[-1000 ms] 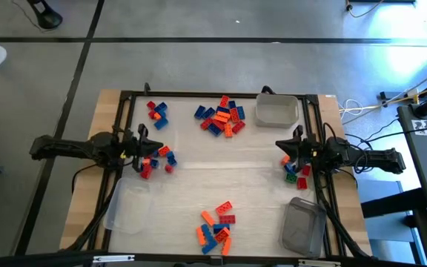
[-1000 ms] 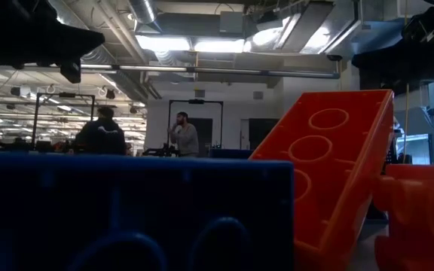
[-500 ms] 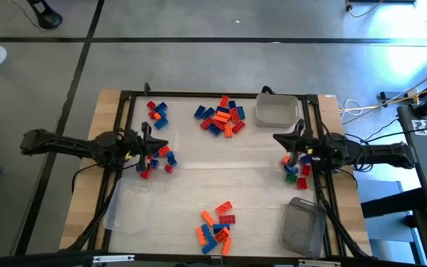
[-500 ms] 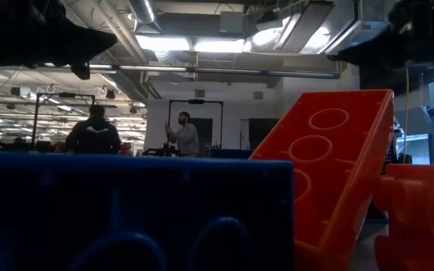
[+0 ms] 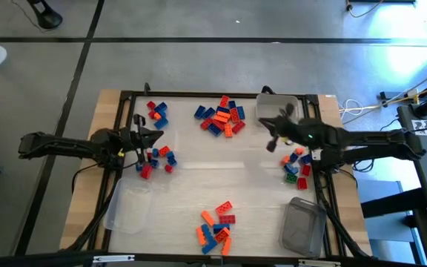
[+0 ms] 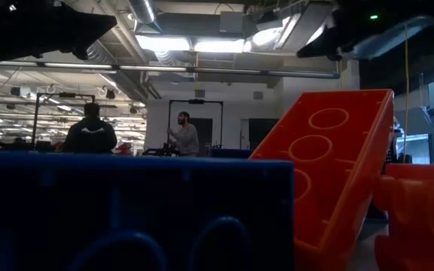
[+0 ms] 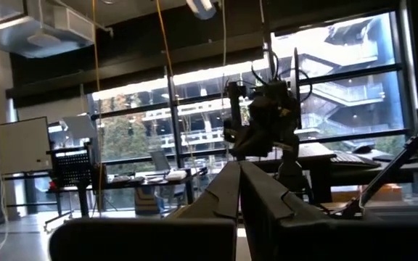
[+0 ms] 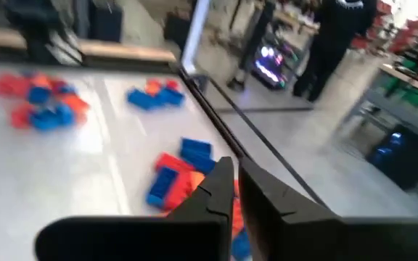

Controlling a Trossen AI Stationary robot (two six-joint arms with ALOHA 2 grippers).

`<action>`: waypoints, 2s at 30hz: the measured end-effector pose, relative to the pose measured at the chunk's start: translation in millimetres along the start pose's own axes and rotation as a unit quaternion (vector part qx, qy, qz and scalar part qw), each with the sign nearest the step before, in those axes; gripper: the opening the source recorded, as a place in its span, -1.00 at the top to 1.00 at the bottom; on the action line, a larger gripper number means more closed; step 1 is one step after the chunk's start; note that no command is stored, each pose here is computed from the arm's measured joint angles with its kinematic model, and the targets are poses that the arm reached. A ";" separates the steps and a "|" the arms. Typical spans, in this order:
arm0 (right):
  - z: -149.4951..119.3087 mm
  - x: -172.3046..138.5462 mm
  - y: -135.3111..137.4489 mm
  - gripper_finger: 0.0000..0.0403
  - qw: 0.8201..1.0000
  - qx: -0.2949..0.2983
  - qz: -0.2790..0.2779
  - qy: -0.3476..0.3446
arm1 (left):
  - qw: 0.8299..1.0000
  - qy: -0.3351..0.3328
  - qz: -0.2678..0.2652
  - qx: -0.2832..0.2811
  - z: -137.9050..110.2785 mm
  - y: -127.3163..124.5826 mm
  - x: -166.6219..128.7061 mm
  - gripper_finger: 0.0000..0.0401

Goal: Sort blocks by size
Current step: Put the red game piece into the gray bin

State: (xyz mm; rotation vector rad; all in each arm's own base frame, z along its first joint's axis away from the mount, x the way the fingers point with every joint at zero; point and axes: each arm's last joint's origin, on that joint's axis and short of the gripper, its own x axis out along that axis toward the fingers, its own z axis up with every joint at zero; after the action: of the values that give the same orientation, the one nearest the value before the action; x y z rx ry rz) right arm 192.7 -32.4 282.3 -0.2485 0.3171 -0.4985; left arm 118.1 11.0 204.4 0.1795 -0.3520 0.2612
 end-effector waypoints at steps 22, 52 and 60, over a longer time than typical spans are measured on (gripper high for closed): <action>-30.2 126.9 -22.1 0.87 0.966 -0.156 0.093 0.184 | 1.000 0.002 0.001 0.020 -0.5 0.3 0.1 1.00; -24.6 167.2 -15.3 -0.47 0.924 -0.115 0.165 0.324 | 1.000 -0.008 0.004 0.021 1.6 0.8 0.1 1.00; -45.8 188.7 -6.4 -0.40 0.868 -0.172 0.214 0.414 | 1.000 -0.008 0.004 0.022 1.6 0.8 0.1 1.00</action>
State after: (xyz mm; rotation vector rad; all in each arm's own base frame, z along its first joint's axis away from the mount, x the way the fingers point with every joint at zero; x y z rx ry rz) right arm 330.6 -139.9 197.5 -0.2897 1.2838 -0.0721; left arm 117.5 11.4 206.0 0.2239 -0.3635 0.2753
